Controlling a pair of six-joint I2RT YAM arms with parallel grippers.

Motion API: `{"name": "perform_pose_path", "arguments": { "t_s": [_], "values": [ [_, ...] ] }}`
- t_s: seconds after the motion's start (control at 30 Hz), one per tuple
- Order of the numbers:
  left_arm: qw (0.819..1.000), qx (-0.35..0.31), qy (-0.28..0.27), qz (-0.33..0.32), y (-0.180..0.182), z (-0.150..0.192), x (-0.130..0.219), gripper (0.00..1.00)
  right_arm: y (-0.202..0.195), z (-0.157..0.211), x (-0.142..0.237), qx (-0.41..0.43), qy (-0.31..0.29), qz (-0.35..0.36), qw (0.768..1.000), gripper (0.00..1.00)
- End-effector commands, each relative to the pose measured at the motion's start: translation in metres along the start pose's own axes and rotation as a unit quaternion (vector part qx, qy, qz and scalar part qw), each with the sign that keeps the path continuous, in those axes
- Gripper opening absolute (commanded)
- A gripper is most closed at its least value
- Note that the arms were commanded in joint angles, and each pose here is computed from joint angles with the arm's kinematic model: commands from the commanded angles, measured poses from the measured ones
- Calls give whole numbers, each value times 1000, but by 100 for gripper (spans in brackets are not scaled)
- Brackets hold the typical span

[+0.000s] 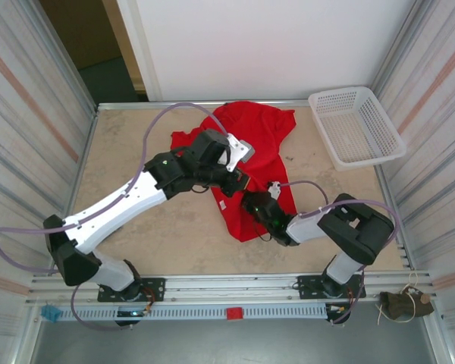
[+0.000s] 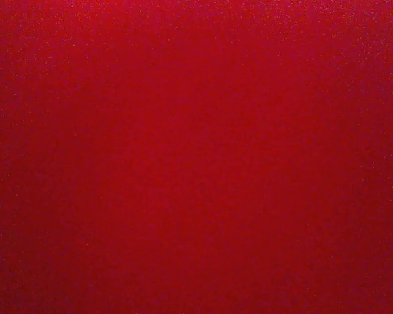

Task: Fold the inside-out t-shirt

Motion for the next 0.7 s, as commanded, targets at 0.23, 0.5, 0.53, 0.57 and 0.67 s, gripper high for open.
{"name": "perform_pose_path", "arguments": {
  "t_s": [0.23, 0.5, 0.53, 0.57, 0.67],
  "values": [
    [997, -13, -30, 69, -13, -10, 19, 0, 39, 15, -43, -70, -19, -79, 994, 0],
    [999, 3, -20, 40, -4, -24, 6, 0, 33, 60, -39, -59, -58, -36, 996, 0],
    [999, 4, -18, 41, -4, -25, 3, 0, 34, 66, -34, -47, -69, -19, 996, 0],
    [999, 4, -18, 42, -3, -27, 2, 0, 36, 72, -30, -37, -75, -4, 996, 0],
    [998, 4, -18, 58, -5, -31, -1, 0, 37, 87, -36, -13, -80, 27, 996, 0]
  ]
}}
Point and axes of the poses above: each hand's point on the last joint's axis, 136 mm out from that joint toward the fingers, its own x axis back along the fingers, its own y axis along the line the jaws close on, z = x × y, the point moved 10 cm from there along x, back along the fingers, and after that the axes turned 12 degrees about -x, right-handed, at the moved point
